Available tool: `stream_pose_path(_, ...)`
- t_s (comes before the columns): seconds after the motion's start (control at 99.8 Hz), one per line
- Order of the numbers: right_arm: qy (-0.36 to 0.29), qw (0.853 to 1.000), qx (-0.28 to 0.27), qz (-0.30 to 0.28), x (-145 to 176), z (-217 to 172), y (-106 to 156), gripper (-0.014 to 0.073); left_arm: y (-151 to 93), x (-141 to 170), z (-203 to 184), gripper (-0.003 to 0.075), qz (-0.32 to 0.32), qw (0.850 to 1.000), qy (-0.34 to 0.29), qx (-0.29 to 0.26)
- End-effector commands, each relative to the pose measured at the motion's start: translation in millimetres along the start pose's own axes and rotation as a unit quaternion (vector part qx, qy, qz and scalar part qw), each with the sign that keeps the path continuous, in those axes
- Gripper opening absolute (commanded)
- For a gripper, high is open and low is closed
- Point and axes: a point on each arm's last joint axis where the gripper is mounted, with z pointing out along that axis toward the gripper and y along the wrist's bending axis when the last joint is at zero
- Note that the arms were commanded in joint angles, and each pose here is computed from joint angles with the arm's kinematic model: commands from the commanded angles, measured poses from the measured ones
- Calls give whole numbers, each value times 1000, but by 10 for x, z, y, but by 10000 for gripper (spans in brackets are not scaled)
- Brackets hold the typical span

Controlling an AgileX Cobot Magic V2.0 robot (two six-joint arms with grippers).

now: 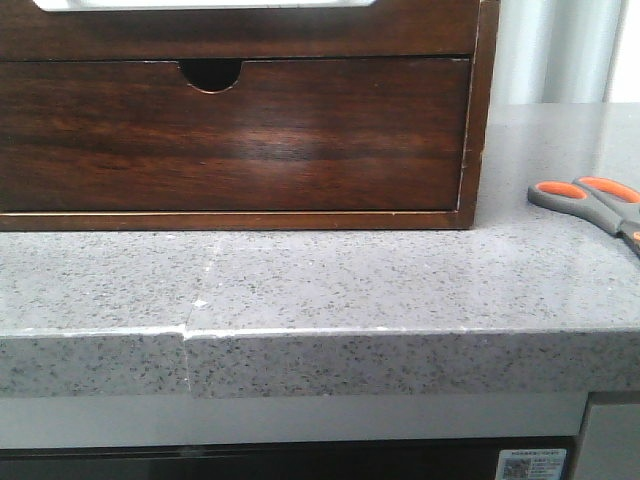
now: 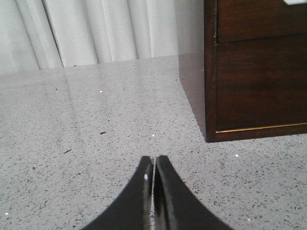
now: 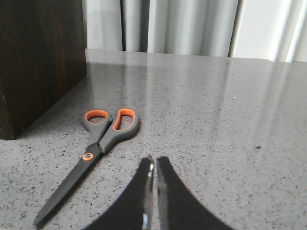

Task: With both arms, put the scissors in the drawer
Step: 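Move the left gripper toward the white handle of the wooden drawer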

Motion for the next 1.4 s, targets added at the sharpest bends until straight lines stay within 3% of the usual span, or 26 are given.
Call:
stream_pose_path(0.0, -34, 999, 9, -2, 17, -4, -6, -41, -14, -21, -14, -22, 0, 999, -46, 4)
stream_pose_path(0.311, -33, 999, 9, -1, 19, -4, -5, -41, -14, -29, -15, -22, -2, 999, -48, 4)
stream_pose_path(0.401, -40, 998, 6, 46, -4, -7, -5, -40, -14, -70, -21, -22, -36, 998, -58, 8)
stream_pose_path(0.461, -38, 997, 2, 69, -50, -16, -4, -40, -10, -110, -30, -22, -58, 996, -62, 10)
stream_pose_path(1.012, 30, 996, -23, 75, -810, 73, -39, -41, 75, -842, 122, -22, -34, 998, -59, 7)
stream_pose_path(1.233, 47, 996, -23, 75, -841, 153, -43, -41, 62, -894, 254, -18, -34, 997, -71, 15)
stream_pose_path(1.303, 54, 995, -25, 75, -829, 152, -40, -41, 58, -886, 293, 32, -34, 997, -65, 16)
stream_pose_path(1.393, 75, 994, -30, 75, -791, 146, -28, -41, 53, -895, 336, 190, -34, 997, -69, 18)
